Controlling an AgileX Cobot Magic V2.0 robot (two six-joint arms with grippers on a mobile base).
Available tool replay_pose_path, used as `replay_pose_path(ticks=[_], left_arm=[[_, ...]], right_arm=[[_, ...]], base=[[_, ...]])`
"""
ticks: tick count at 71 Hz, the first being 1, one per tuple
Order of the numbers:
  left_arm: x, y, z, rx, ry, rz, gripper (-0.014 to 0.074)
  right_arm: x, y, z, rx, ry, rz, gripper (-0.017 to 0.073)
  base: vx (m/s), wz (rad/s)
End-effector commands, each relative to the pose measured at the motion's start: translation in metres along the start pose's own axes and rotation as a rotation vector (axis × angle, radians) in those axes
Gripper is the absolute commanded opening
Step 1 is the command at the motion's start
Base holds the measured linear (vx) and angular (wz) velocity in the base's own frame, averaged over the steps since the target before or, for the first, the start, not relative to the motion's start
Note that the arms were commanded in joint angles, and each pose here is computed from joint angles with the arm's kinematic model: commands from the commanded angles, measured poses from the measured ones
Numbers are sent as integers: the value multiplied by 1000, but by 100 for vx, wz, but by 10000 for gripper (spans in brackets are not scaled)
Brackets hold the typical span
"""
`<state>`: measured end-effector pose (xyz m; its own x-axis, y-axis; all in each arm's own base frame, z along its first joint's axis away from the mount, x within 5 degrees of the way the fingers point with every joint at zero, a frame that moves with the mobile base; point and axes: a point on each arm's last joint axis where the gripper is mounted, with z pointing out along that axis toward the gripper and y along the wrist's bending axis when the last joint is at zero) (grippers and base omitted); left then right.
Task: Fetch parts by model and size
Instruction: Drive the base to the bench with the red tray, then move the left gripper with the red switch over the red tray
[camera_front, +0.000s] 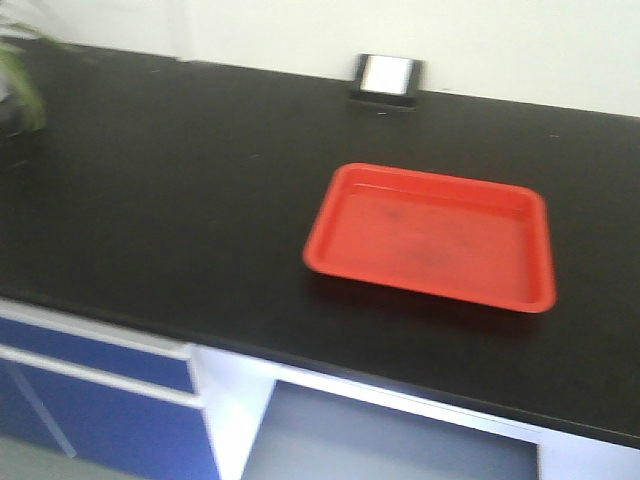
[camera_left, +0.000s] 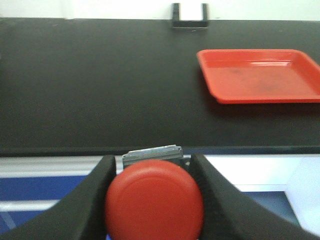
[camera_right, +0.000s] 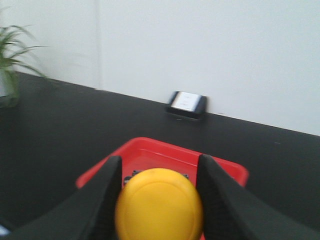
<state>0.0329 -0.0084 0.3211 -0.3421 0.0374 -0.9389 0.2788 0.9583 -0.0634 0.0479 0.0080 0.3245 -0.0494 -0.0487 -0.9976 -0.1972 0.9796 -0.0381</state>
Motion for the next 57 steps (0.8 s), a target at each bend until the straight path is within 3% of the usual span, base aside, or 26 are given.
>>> replay_pose_path(ticks=[1, 31, 57], left_arm=[[-14, -2, -1, 16, -79, -11, -6], [-14, -2, -1, 16, -79, -11, -6], [-14, -2, -1, 16, -79, -11, -6]], right_arm=[[-15, 0, -1, 4, -103, -17, -5], [-15, 0, -1, 4, -103, -17, -5], [-15, 0, -1, 4, -103, -17, -5]], base=[[20, -75], [17, -62], [11, -12]])
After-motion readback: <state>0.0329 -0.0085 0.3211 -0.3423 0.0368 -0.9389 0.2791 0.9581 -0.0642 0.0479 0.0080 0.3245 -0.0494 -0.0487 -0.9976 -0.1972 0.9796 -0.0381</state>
